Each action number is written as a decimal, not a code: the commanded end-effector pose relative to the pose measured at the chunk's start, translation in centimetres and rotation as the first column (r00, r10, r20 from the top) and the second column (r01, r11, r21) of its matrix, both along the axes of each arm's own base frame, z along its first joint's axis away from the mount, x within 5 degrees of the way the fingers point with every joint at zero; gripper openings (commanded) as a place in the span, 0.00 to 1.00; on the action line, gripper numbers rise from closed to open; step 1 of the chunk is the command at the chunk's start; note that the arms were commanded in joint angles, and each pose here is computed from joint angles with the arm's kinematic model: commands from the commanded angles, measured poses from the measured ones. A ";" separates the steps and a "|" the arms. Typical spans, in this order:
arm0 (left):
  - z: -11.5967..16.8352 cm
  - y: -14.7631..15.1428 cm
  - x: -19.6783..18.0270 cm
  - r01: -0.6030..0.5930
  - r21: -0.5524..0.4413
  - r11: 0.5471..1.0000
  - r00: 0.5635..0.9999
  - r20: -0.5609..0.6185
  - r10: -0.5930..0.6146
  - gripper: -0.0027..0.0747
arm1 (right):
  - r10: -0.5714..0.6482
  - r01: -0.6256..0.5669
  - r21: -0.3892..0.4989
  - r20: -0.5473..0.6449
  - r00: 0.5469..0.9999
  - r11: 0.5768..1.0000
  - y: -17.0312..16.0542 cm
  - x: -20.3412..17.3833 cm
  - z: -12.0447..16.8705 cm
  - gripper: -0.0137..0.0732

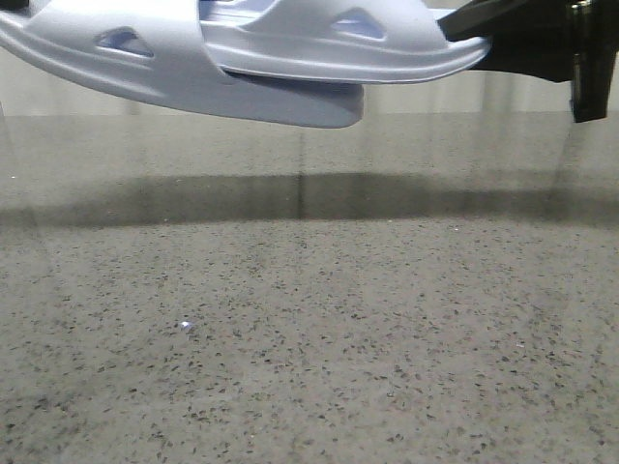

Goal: Insert blue slippers together front up

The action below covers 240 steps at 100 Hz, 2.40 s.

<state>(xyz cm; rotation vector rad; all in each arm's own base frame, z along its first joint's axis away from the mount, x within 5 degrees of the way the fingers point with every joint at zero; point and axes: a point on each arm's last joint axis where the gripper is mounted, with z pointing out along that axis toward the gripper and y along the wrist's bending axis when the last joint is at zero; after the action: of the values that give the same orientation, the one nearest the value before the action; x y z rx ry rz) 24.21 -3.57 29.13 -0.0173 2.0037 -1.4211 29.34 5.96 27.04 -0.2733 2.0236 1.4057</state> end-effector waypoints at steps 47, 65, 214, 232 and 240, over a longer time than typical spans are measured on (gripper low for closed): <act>0.5 0.4 0.4 -0.077 0.095 0.992 0.996 0.054 0.072 0.05 | -0.092 0.098 -0.034 0.152 0.984 0.995 -5.7 -2.9 4.9 0.26; -0.3 -0.7 0.6 -0.074 0.216 0.974 0.994 0.095 0.055 0.08 | -0.089 0.096 -0.041 0.157 0.984 0.995 -5.7 -3.0 5.1 0.26; 10.3 0.9 -6.3 -0.514 0.519 0.683 0.741 0.670 0.048 0.05 | -0.304 0.465 -0.233 0.503 0.809 0.854 -1.9 -10.1 9.0 0.06; 7.7 0.3 -8.2 -0.600 0.516 0.611 0.689 0.722 0.067 0.05 | -0.392 0.584 -0.210 0.563 0.728 0.784 -1.8 -13.1 7.8 0.07; 6.8 0.0 -9.4 -0.612 0.498 0.614 0.670 0.739 0.069 0.05 | -0.419 0.615 -0.219 0.559 0.716 0.758 -2.0 -14.1 6.2 0.07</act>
<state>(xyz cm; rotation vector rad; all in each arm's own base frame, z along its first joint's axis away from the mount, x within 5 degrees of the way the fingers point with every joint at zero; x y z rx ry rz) 15.90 -3.57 35.40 0.4092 1.7322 -0.2188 16.21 4.46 33.56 -0.2457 1.7799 0.5415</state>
